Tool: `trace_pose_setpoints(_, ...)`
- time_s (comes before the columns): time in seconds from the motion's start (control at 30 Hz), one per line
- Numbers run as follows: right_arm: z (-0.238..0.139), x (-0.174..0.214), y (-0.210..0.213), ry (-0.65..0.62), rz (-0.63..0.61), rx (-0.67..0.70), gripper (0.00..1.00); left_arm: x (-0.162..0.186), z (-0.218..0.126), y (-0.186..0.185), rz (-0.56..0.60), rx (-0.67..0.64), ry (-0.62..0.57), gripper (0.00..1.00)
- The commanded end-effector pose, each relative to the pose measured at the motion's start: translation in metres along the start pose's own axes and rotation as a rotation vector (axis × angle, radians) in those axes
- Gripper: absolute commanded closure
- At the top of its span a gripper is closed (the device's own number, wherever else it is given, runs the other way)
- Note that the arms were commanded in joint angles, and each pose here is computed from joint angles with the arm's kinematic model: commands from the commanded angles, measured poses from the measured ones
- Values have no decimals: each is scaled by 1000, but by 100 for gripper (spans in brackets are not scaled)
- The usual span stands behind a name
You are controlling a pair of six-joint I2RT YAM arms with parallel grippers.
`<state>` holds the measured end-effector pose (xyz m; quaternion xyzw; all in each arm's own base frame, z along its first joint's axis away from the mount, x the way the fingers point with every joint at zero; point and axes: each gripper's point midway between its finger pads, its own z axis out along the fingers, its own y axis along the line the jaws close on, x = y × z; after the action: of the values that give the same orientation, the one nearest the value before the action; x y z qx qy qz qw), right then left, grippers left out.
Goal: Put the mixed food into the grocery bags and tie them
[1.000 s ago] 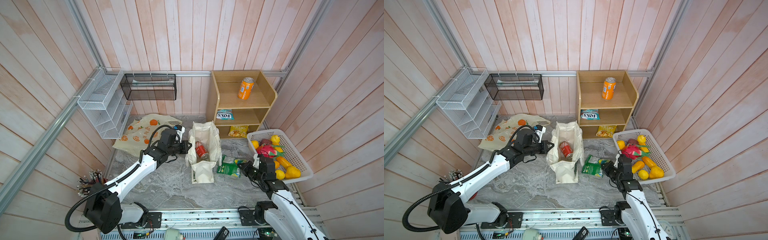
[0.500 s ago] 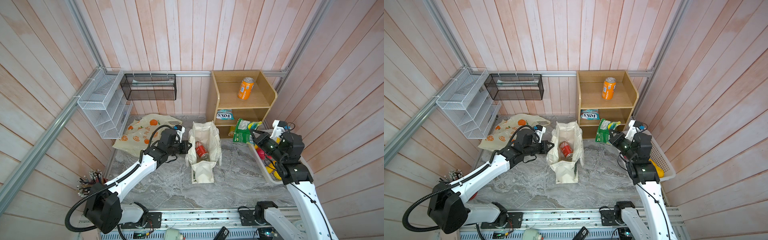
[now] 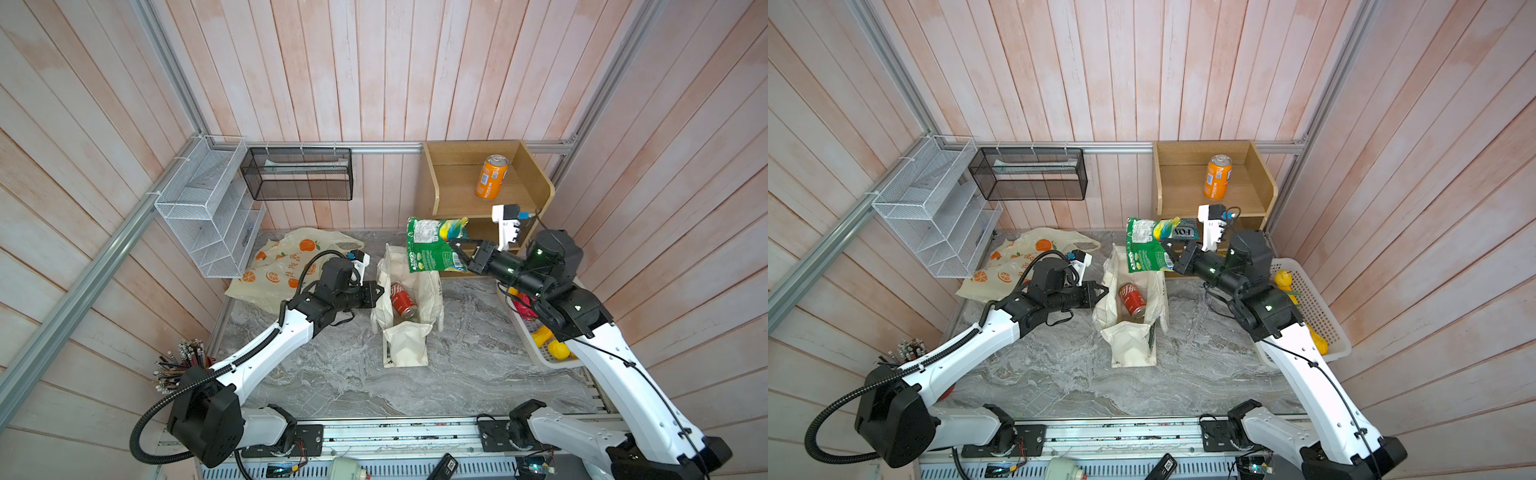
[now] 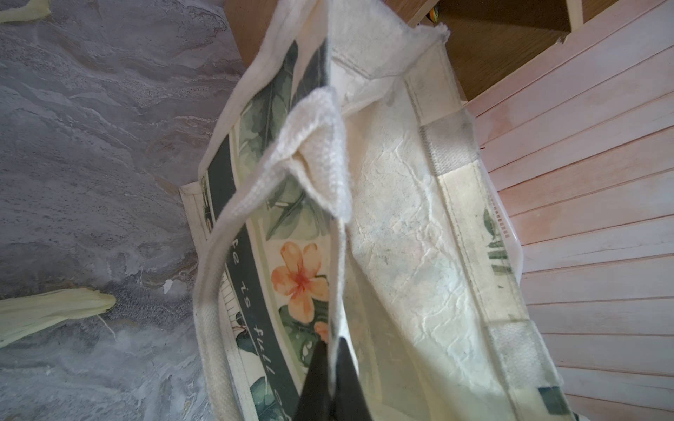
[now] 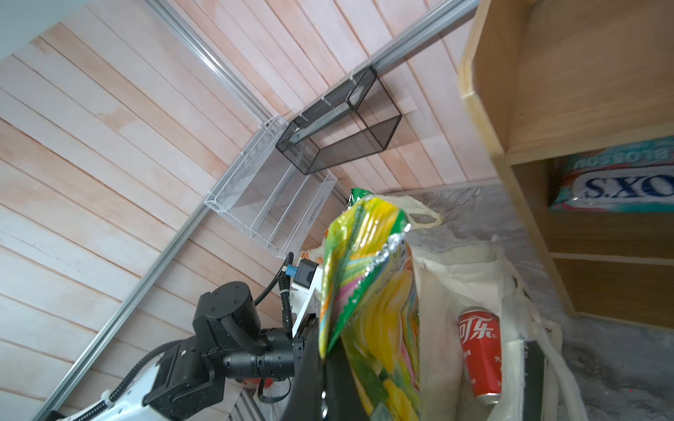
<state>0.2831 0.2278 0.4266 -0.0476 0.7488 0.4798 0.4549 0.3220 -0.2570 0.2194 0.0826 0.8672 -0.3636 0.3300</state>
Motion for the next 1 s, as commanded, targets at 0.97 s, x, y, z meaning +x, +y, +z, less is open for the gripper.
trace_pose_setpoints(0.97,89,194,-109,442,110,248,100,-14,-11,-9,23,13,-39,100)
